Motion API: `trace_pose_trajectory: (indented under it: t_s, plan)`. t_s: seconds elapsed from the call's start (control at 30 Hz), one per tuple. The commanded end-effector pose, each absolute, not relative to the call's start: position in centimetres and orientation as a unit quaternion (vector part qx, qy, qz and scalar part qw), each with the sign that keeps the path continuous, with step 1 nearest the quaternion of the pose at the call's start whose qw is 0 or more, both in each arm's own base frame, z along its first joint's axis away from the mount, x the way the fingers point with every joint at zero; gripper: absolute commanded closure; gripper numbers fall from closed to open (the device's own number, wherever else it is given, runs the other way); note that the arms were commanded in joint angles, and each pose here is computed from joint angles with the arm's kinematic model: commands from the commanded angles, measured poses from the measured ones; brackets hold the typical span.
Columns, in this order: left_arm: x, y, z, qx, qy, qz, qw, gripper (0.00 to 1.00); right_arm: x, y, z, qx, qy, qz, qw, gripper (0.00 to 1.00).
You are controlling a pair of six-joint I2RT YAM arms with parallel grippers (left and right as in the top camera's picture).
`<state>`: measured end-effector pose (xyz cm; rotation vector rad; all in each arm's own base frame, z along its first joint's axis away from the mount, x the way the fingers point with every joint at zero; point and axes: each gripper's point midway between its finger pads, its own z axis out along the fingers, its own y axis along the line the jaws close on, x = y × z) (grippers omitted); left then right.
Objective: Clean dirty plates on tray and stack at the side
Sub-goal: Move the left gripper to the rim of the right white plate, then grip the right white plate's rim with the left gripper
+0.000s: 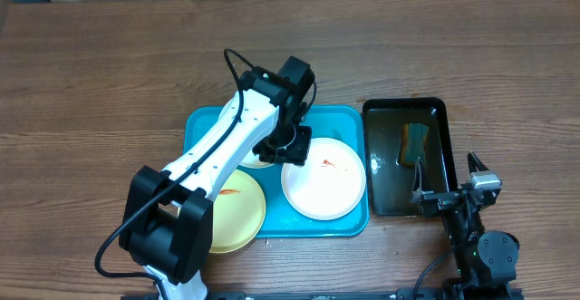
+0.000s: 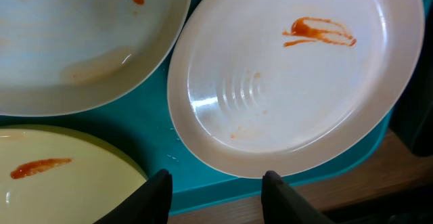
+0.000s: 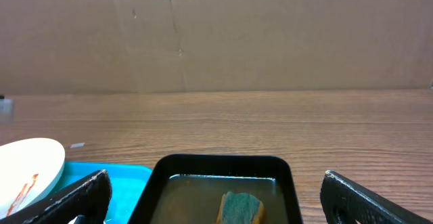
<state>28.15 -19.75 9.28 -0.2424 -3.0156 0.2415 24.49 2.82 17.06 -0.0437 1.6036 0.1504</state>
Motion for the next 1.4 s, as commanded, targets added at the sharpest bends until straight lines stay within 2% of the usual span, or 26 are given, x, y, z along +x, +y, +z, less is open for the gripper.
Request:
trace_pose_trajectory:
  t_s: [0.0, 0.4, 0.6, 0.9, 0.97, 1.1, 1.2, 1.37]
  plan:
    - [26.7, -18.7, 7.1, -0.054, -0.994, 0.055, 0.082, 0.59, 24.5, 2.7, 16.9, -0.020, 0.716, 0.063, 0.695, 0.00]
    - [24.8, -18.0, 2.8, 0.018, -0.994, 0.042, 0.097, 0.64, 24.5, 2.7, 16.9, -0.020, 0.716, 0.063, 0.695, 0.00]
    - [25.1, -18.2, 2.2, 0.019, -0.995, 0.047, 0.087, 0.71, 24.5, 2.7, 16.9, -0.020, 0.716, 0.063, 0.695, 0.00]
    - [25.0, -18.1, 1.3, 0.030, -0.995, 0.049, 0.083, 0.72, 24.5, 2.7, 16.9, -0.020, 0.716, 0.063, 0.695, 0.00]
    - [25.0, -18.1, 1.2, 0.030, -0.995, 0.049, 0.083, 0.76, 24.5, 2.7, 16.9, -0.020, 0.716, 0.063, 0.695, 0.00]
    - [25.0, -18.1, 1.2, 0.030, -0.995, 0.049, 0.084, 0.77, 24.5, 2.7, 16.9, -0.020, 0.716, 0.063, 0.695, 0.00]
    - [25.0, -18.1, 1.2, 0.030, -0.995, 0.049, 0.083, 0.82, 24.5, 2.7, 16.9, -0.020, 0.716, 0.063, 0.695, 0.00]
    - [25.0, -18.0, 1.2, 0.030, -0.995, 0.045, 0.082, 0.82, 24.5, 2.7, 16.9, -0.020, 0.716, 0.063, 0.695, 0.00]
